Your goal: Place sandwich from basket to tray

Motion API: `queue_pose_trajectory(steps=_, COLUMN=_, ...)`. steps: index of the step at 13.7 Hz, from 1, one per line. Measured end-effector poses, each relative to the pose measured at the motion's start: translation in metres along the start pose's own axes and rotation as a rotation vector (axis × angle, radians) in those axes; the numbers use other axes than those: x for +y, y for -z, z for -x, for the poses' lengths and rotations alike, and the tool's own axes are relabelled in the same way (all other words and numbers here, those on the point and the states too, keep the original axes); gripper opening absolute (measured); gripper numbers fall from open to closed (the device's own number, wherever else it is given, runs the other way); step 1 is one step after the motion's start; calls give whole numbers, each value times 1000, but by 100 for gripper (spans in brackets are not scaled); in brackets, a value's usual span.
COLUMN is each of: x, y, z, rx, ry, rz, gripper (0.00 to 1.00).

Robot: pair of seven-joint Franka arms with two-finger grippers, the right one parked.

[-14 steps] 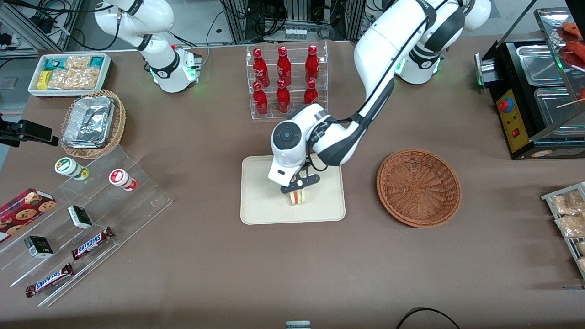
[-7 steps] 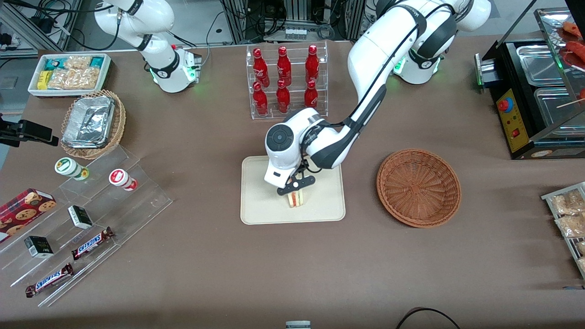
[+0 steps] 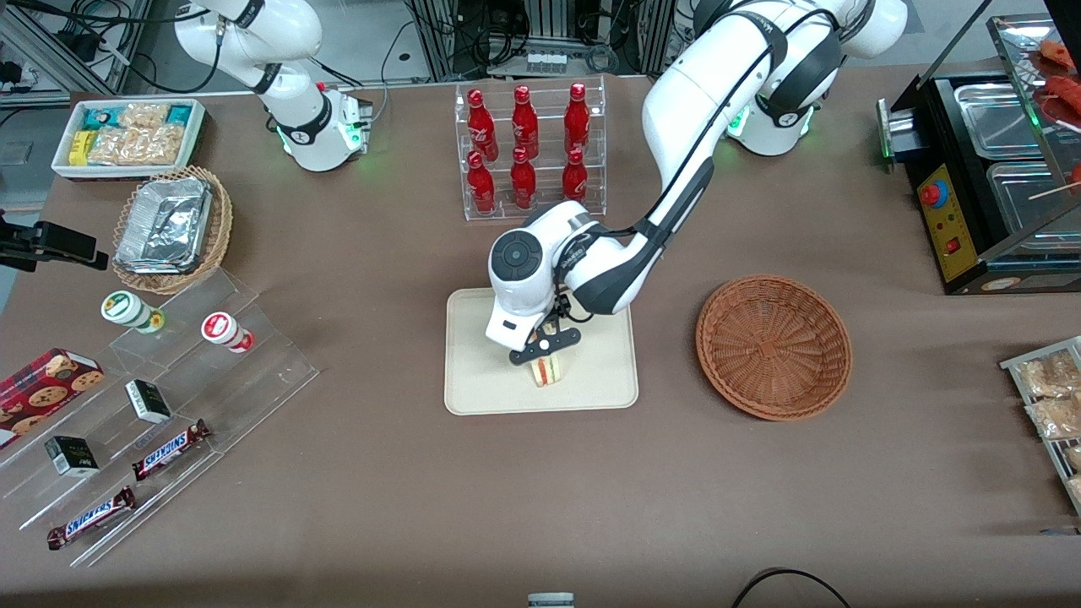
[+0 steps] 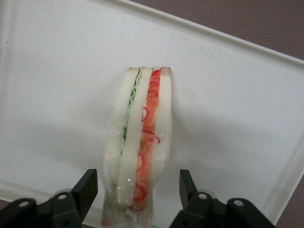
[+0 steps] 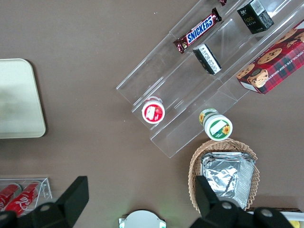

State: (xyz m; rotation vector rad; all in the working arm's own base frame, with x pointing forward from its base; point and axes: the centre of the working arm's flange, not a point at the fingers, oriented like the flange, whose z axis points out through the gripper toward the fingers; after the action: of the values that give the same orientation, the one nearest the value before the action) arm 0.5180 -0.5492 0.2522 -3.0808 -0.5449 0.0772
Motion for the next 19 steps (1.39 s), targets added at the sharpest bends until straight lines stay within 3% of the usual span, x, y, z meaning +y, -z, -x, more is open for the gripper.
queue_pose_trajectory(steps=2, x=-2, y=27, z=-4, rx=9, ry=6, rz=1, gripper=100)
queue_pose_trajectory(steps=6, x=-18, y=111, z=-16, rx=44, ry=-17, rz=18, gripper=100)
queue_pose_trajectory(steps=9, x=-47, y=168, z=-41, rx=43, ry=-77, rz=33, gripper=100)
queue_pose_trajectory(steps=11, x=-77, y=189, z=-71, rx=30, ry=-152, rz=12, gripper=100)
queue_pose_trajectory(steps=14, x=-128, y=205, z=-115, rx=-14, ry=-199, rz=-55, gripper=100)
queue_pose_trajectory(steps=19, x=-229, y=237, z=-184, rx=-18, ry=-260, rz=-67, gripper=100)
